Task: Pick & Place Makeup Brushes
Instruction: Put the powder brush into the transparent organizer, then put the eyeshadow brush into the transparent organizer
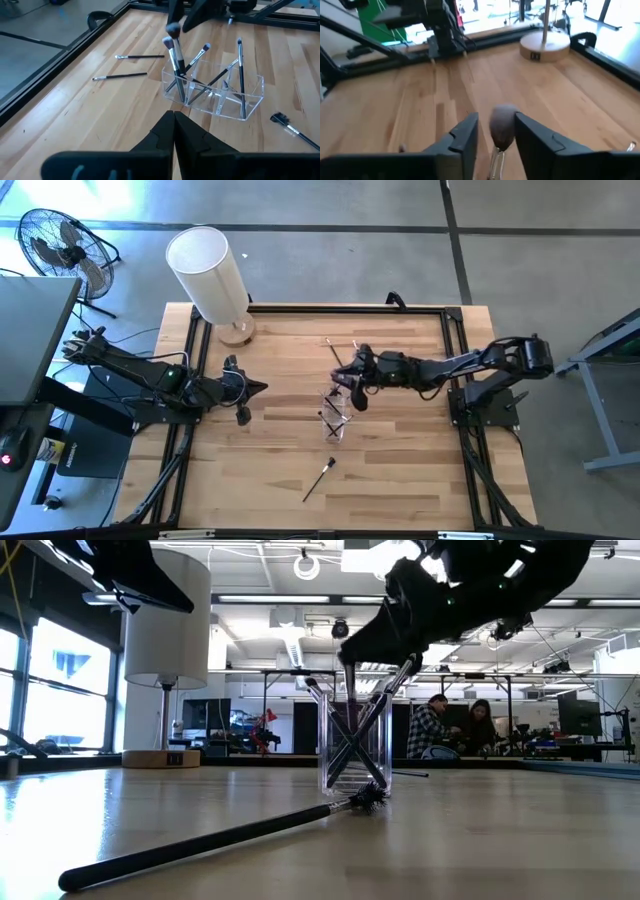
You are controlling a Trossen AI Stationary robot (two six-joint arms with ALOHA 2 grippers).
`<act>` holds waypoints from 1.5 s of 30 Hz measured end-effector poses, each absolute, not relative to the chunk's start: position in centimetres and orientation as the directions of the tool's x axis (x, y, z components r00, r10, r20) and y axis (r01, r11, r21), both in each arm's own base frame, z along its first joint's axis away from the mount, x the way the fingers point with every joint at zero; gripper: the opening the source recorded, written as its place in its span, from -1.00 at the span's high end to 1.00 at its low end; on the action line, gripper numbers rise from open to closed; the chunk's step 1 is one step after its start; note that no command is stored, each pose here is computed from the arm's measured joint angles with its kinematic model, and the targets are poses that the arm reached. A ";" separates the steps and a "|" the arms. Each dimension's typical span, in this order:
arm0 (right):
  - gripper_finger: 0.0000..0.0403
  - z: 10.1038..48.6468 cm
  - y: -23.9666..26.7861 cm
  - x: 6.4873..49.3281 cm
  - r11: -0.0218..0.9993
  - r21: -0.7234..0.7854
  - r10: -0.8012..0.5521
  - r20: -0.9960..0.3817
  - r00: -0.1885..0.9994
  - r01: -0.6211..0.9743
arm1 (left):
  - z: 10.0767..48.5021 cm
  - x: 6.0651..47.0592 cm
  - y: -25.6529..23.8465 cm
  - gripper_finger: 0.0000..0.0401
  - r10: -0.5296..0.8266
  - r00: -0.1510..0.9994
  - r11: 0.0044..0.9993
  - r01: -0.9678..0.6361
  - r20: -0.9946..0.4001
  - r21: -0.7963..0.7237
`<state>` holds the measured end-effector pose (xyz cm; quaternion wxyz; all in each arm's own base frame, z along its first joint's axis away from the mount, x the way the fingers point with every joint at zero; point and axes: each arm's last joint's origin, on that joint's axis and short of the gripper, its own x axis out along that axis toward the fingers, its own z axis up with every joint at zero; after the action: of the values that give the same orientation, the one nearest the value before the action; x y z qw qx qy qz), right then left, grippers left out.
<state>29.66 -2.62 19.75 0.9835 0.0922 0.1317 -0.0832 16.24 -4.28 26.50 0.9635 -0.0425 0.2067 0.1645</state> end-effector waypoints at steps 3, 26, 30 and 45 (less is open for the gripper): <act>0.28 20.8 -2.6 29.3 0.968 0.160 -0.150 -0.242 0.958 0.192 | 26.5 16.2 -4.3 0.99 0.299 0.861 0.942 -0.335 -0.412 -0.014; 0.00 20.0 -1.4 29.7 0.965 0.148 -0.128 -0.456 0.881 0.217 | 26.5 16.2 -4.3 0.99 0.299 0.861 0.942 -0.334 -0.412 -0.014; 0.00 21.3 -1.7 30.3 0.968 -0.019 -0.221 -0.534 0.816 0.249 | 26.5 16.2 -4.3 0.99 0.299 0.861 0.942 -0.334 -0.412 -0.014; 0.13 27.7 -4.4 31.4 0.819 -0.047 -0.510 -0.519 0.687 0.572 | 26.5 16.2 -4.3 0.99 0.291 0.862 0.945 -0.327 -0.415 -0.018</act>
<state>31.43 -4.42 27.75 0.9164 0.0592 0.2639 -0.2951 16.25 -4.30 26.50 0.9639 -0.0438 0.2080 0.1602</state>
